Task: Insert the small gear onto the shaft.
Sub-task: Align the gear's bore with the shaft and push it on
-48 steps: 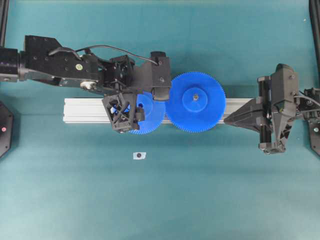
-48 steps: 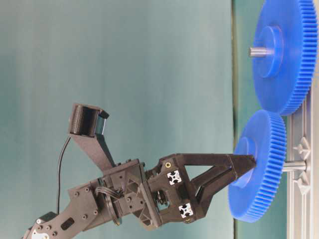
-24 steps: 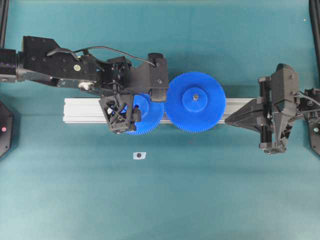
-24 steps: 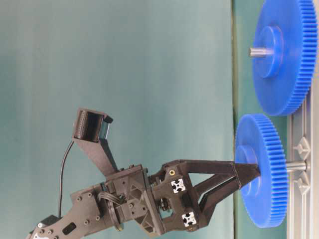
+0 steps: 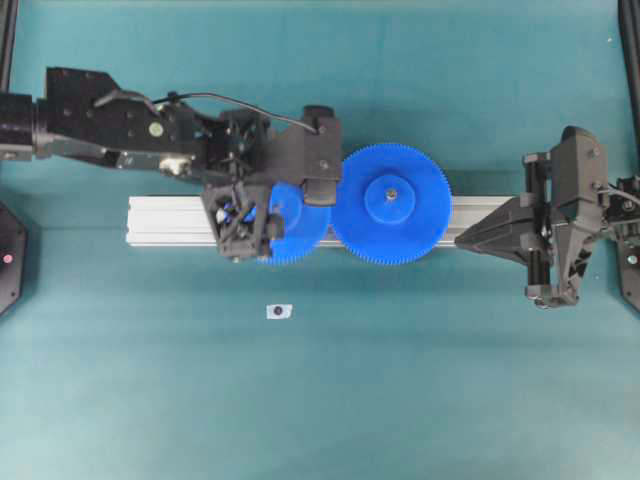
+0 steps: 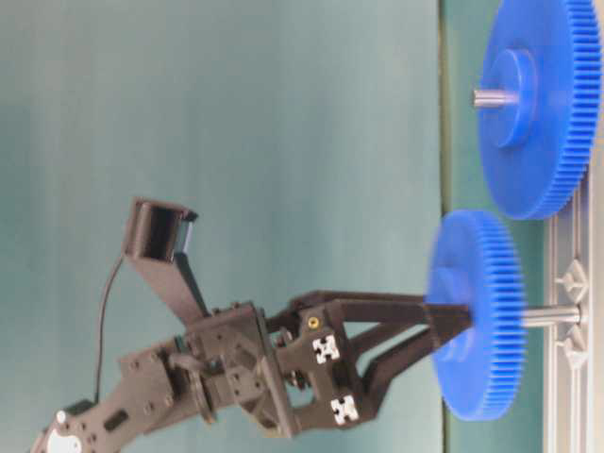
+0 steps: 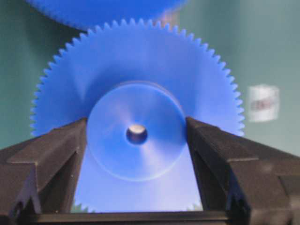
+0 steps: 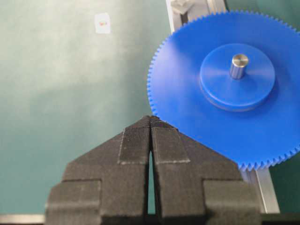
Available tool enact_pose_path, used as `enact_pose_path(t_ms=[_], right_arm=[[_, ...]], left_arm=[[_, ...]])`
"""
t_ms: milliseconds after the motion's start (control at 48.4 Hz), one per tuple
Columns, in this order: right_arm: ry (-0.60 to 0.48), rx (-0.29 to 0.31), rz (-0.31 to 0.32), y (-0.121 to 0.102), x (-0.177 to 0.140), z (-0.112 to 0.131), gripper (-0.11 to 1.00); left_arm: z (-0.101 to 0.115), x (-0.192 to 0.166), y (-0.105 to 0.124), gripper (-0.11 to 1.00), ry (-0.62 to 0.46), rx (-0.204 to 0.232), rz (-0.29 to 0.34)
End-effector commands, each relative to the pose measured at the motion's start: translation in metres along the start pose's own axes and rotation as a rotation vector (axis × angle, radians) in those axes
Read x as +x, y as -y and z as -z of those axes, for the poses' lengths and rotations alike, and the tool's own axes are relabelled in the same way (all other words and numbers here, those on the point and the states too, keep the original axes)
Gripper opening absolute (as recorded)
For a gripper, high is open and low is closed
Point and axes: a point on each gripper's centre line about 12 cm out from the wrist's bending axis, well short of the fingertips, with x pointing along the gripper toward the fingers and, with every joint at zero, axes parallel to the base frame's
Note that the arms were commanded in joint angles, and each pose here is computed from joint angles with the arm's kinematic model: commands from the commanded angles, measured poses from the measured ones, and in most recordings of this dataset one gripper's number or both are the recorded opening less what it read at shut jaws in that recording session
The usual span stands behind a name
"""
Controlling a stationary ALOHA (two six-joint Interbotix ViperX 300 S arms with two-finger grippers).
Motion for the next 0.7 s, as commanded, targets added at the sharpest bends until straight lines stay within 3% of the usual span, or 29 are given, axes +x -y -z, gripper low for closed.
enact_pose_path(t_ms=[0,124,351,682], right_arm=[[0.018,0.008,-0.005,-0.001,-0.001,-0.005,0.01],[0.016,0.006,-0.006,-0.002,-0.001,-0.004,0.01],[0.019,0.007,-0.005,-0.001,-0.001,-0.005,0.01],[0.022,0.006,-0.007,-0.002,-0.002,-0.005,0.01]], left_arm=[[-0.009,-0.008,-0.002,0.71,0.016,0.008,-0.005],[-0.003,0.001,0.002,0.71,-0.047,0.001,0.006],[-0.005,0.003,0.018,0.71,-0.043,0.027,0.021],[-0.002,0.002,0.027,0.71,-0.053,-0.005,0.029]])
